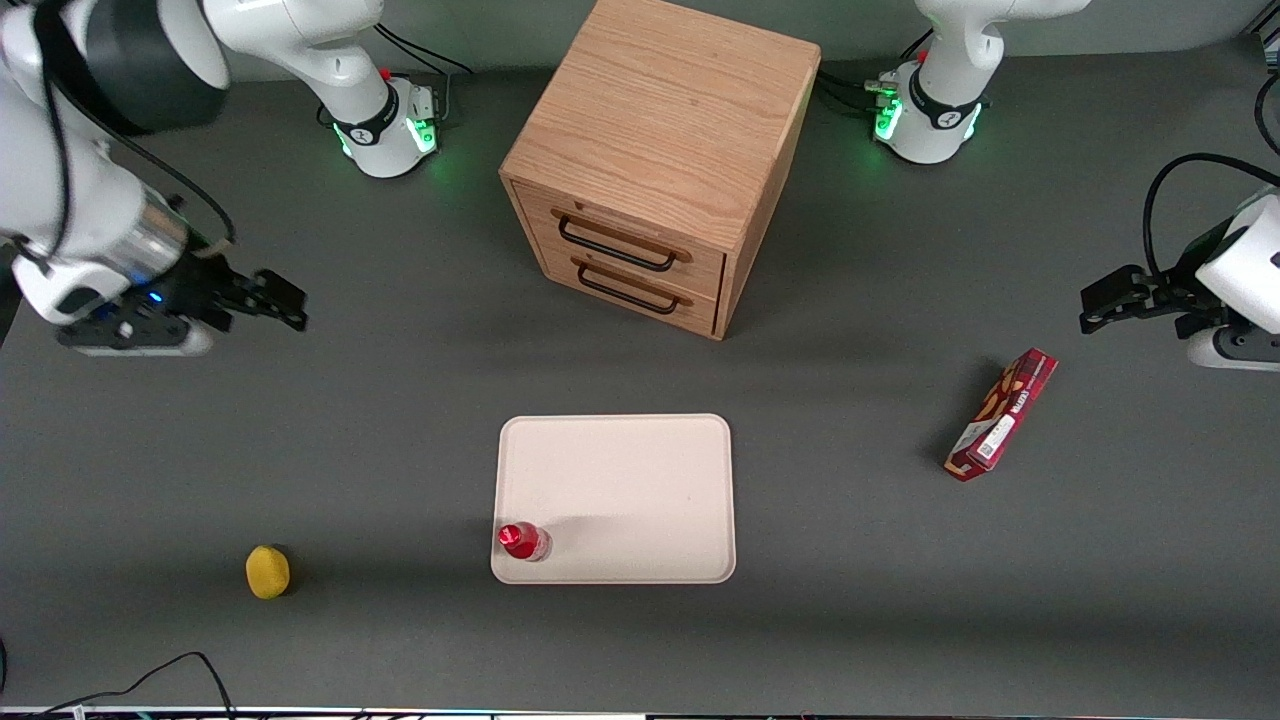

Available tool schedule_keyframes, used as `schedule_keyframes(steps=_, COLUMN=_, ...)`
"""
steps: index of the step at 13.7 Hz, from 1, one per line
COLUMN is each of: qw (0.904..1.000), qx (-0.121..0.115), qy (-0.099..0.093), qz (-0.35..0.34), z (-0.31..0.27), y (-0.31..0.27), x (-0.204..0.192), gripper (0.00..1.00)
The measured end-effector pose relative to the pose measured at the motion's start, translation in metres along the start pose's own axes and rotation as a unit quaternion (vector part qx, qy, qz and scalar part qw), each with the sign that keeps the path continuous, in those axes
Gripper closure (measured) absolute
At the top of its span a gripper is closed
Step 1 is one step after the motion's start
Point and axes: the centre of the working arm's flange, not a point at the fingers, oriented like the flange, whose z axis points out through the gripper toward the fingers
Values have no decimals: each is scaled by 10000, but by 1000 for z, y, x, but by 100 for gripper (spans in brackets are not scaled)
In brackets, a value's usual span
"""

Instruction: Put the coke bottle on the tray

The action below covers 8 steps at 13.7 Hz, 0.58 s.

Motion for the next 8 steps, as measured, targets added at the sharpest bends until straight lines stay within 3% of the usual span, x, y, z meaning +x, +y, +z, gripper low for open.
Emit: schedule_keyframes(steps=8, qw=9995, qx=-66, qy=-63, qz=301, z=-11, y=85, x=-2, gripper=0)
